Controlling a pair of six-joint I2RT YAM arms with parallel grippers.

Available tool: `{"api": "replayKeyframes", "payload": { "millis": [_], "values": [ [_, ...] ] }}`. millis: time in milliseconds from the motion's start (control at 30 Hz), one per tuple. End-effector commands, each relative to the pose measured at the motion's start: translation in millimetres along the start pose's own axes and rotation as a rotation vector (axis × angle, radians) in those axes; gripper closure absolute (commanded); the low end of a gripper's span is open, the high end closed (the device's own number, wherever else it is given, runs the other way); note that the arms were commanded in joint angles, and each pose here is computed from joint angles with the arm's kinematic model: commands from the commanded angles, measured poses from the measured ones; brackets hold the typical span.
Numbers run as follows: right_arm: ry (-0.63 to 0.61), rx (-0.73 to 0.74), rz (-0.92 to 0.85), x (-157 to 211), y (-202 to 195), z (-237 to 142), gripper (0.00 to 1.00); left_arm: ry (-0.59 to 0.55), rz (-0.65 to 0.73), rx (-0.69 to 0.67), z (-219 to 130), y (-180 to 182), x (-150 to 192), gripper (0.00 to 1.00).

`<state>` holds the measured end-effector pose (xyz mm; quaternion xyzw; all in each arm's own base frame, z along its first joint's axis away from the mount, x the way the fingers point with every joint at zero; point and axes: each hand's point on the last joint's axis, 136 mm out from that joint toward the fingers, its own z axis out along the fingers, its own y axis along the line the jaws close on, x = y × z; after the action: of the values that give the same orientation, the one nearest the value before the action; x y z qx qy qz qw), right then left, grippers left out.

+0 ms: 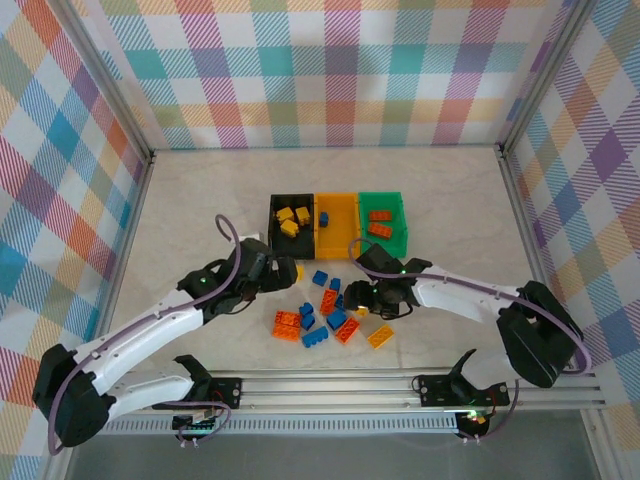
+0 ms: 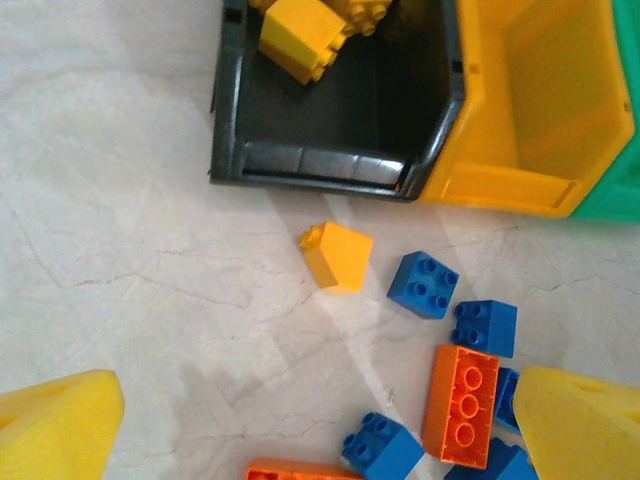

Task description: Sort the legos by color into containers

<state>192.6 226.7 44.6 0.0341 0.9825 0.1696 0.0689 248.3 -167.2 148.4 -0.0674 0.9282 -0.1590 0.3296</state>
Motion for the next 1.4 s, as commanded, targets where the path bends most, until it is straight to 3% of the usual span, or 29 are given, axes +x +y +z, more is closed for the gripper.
{"api": "replayKeyframes", "payload": {
  "millis": [0,167,333,667,767,933,1133,1367],
  "values": [
    [-0.013,0.056,0.061,-2.3,-5.8,7.3,0.3,-0.02,-0.05,0.01,-5.3,3.2,2.3,0.0],
    [-0.007,0.138,0.068,-3.7,-17.5,15.7,0.34,-0.025,-0.053,-0.012,-7.6,11.7,5.2,0.0],
    [-0.043,0.188,0.074,-9.6,-26.4,14.0,0.46,-0.036,-0.044,-0.006,-12.2,12.7,3.8,0.0],
    [-0.149,0.16,-0.069,-38.0,-9.5,-5.7,0.65,-0.052,0.008,-0.03,-18.5,17.4,-0.3,0.0],
    [-0.21,0.092,-0.144,-53.7,14.4,-30.7,0.67,-0.06,0.012,-0.034,-22.7,19.6,-1.6,0.0],
    [-0.284,-0.095,-0.288,-91.0,89.7,-66.3,0.68,-0.086,0.009,-0.05,-29.0,28.0,-2.4,0.0],
    [-0.31,-0.197,-0.354,-148.3,164.2,-58.6,0.67,-0.082,-0.005,-0.055,-31.5,34.8,3.2,0.0],
    [-0.284,-0.193,-0.373,-197.6,208.3,-24.2,0.66,-0.015,0.002,-0.073,-28.1,40.6,18.0,0.0]
  ]
}}
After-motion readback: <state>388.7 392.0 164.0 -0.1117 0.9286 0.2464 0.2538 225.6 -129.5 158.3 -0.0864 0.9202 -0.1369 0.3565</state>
